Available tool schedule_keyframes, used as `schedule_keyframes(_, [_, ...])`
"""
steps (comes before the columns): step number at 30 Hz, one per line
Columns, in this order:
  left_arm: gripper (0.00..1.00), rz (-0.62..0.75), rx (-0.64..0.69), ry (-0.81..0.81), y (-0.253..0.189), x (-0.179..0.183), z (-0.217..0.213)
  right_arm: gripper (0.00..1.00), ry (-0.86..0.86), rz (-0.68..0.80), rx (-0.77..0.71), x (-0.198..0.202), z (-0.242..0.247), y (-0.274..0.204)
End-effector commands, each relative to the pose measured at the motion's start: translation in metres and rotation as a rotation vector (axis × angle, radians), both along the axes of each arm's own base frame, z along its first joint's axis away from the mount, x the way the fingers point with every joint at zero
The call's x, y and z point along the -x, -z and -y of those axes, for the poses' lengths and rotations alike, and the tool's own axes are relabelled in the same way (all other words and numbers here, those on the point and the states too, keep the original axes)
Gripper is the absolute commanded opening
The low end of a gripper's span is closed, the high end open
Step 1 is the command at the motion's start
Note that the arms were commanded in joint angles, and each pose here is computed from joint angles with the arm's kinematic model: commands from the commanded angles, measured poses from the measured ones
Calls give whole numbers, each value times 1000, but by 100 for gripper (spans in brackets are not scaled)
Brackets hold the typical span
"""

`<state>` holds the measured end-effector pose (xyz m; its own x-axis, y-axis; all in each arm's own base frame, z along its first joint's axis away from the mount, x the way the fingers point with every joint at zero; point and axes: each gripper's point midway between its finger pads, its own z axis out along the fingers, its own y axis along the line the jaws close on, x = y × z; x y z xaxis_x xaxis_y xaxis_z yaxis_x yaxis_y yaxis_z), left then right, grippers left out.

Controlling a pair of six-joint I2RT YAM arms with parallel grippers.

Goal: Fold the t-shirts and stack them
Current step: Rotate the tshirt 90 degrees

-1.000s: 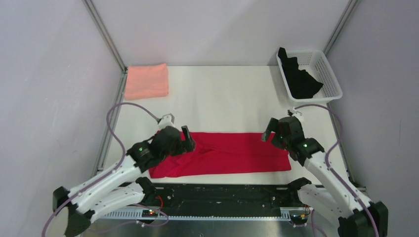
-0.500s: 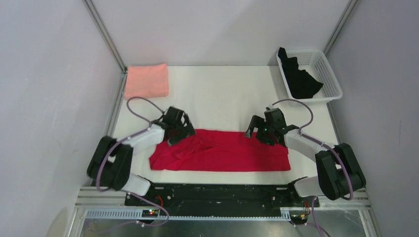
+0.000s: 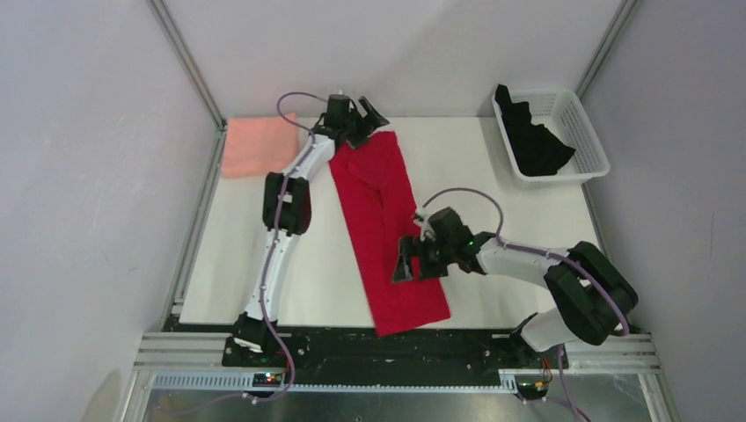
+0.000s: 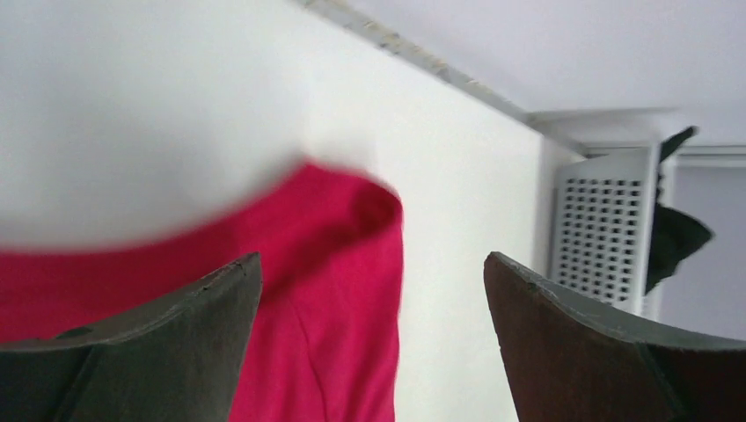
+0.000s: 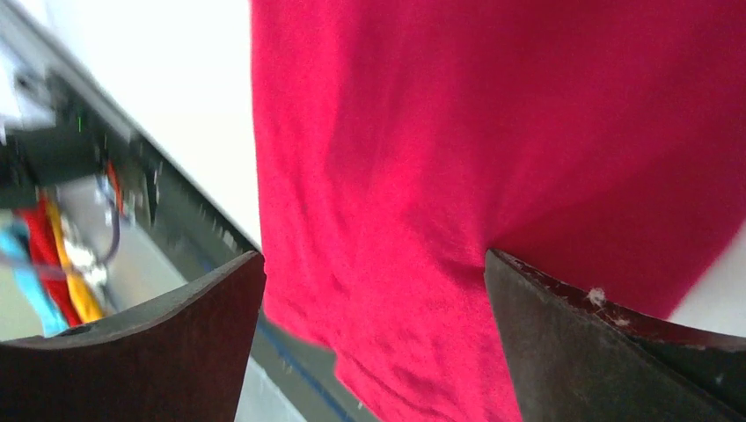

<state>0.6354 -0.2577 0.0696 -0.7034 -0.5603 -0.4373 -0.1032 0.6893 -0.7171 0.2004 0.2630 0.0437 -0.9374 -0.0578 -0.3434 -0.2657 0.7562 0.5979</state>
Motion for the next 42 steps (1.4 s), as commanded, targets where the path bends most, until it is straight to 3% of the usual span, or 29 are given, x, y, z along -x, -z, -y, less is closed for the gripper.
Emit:
schedule_keyframes(1, [100,36,223,56,-8,-19,58,100,-262,-117,-27,72,-17,8])
schedule_keyframes(4, [100,28,263,34,1,-17,64,99,-335,-78,-73,81,-32,-2])
schedule_keyframes(11, [100,113,257,60,-46,-18,62,99,-286,50,-63,60,-34,-25])
schedule_keyframes(17, [100,262,225,175,-148,11,59,99,-116,262,-47,30,-9,-75])
schedule_keyframes(20, [100,309,144,222,-198,60,50,99,-62,215,2,37,13,-73])
schedule_keyframes(21, [100,243,78,246,-163,80,48,99,-56,192,8,40,17,-70])
schedule_keyframes(22, [100,310,36,236,-198,99,38,99,-58,171,15,47,21,-68])
schedule_keyframes(23, [100,226,-13,245,-158,123,35,99,-53,148,22,52,24,-62])
schedule_keyframes(24, [100,278,-41,219,-185,141,25,99,-65,143,8,58,24,-63])
schedule_keyframes(25, [100,200,-96,235,-144,169,21,99,-70,122,6,65,26,-57])
schedule_keyframes(26, [100,239,-124,211,-161,185,13,99,-76,119,-10,71,24,-59])
schedule_keyframes(31, [100,88,-221,386,-78,323,26,99,-60,49,15,94,33,-44])
schedule_keyframes(33, [100,23,-254,387,-47,370,16,99,-38,13,22,102,38,-38])
schedule_keyframes(38, [100,-66,-268,460,-9,474,2,92,5,-64,-8,119,46,-29])
schedule_keyframes(42, [97,-127,-314,493,11,528,-23,84,-13,-111,-31,129,43,-17])
